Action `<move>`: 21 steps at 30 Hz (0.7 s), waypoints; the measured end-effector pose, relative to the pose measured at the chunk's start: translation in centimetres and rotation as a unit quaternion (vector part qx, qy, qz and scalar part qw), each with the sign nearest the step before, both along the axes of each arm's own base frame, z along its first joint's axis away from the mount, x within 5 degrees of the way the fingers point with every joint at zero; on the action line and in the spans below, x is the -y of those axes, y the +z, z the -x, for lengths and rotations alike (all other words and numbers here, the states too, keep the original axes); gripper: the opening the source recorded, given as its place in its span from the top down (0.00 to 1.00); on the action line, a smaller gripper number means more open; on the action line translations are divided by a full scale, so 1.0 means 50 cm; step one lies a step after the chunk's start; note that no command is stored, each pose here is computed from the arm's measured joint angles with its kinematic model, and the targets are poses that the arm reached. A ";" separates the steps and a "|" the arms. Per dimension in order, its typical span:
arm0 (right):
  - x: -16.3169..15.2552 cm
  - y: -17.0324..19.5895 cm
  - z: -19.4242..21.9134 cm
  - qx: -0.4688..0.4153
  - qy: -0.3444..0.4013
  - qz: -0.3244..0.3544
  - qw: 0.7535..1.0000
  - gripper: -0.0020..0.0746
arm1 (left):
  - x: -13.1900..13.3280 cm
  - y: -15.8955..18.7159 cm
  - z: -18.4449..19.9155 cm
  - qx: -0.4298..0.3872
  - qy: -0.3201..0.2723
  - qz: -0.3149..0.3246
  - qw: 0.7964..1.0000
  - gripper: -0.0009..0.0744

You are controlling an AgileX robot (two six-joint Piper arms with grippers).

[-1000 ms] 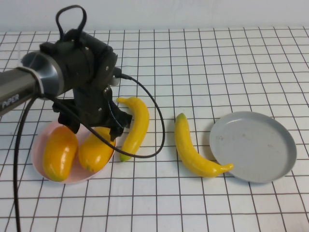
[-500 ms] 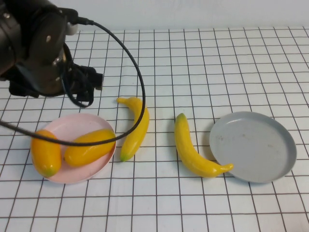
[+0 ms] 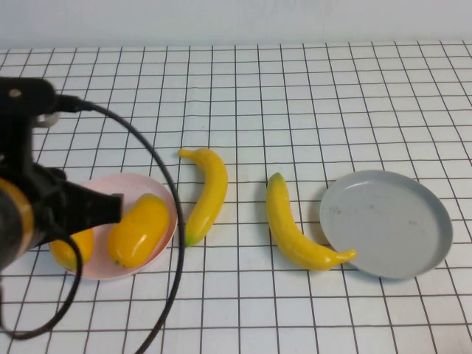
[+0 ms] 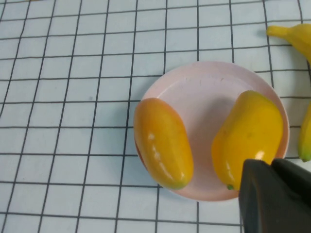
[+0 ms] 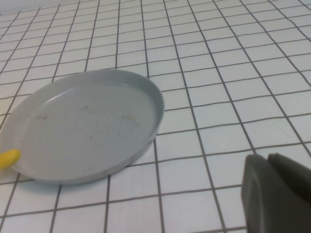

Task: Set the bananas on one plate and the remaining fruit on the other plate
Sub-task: Put another type of fruit in the right plate

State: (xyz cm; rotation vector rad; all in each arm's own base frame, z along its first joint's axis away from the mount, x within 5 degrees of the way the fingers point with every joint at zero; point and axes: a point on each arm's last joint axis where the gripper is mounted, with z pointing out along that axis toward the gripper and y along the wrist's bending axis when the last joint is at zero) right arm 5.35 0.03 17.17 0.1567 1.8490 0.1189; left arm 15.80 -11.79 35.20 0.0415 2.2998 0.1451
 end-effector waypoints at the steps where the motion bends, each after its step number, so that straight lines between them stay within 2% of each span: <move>1: 0.000 0.000 0.000 0.000 0.000 0.000 1.000 0.99 | -0.007 0.005 0.014 0.005 -0.001 0.014 1.000 0.98; 6: 0.000 0.000 0.000 -0.001 0.000 0.000 1.000 0.99 | -0.083 0.048 0.076 0.041 -0.008 0.084 0.996 0.99; 11: 0.000 0.000 0.000 -0.001 0.000 0.000 1.000 0.99 | -0.146 0.061 0.114 0.074 -0.037 0.080 0.993 0.99; 17: 0.000 0.000 0.000 -0.001 0.000 0.000 1.000 0.99 | -0.198 0.012 0.146 0.092 -0.049 0.080 0.991 0.99; 21: 0.000 0.000 0.000 -0.001 0.000 0.000 1.000 0.99 | -0.208 -0.047 0.153 0.129 -0.082 0.079 0.985 0.99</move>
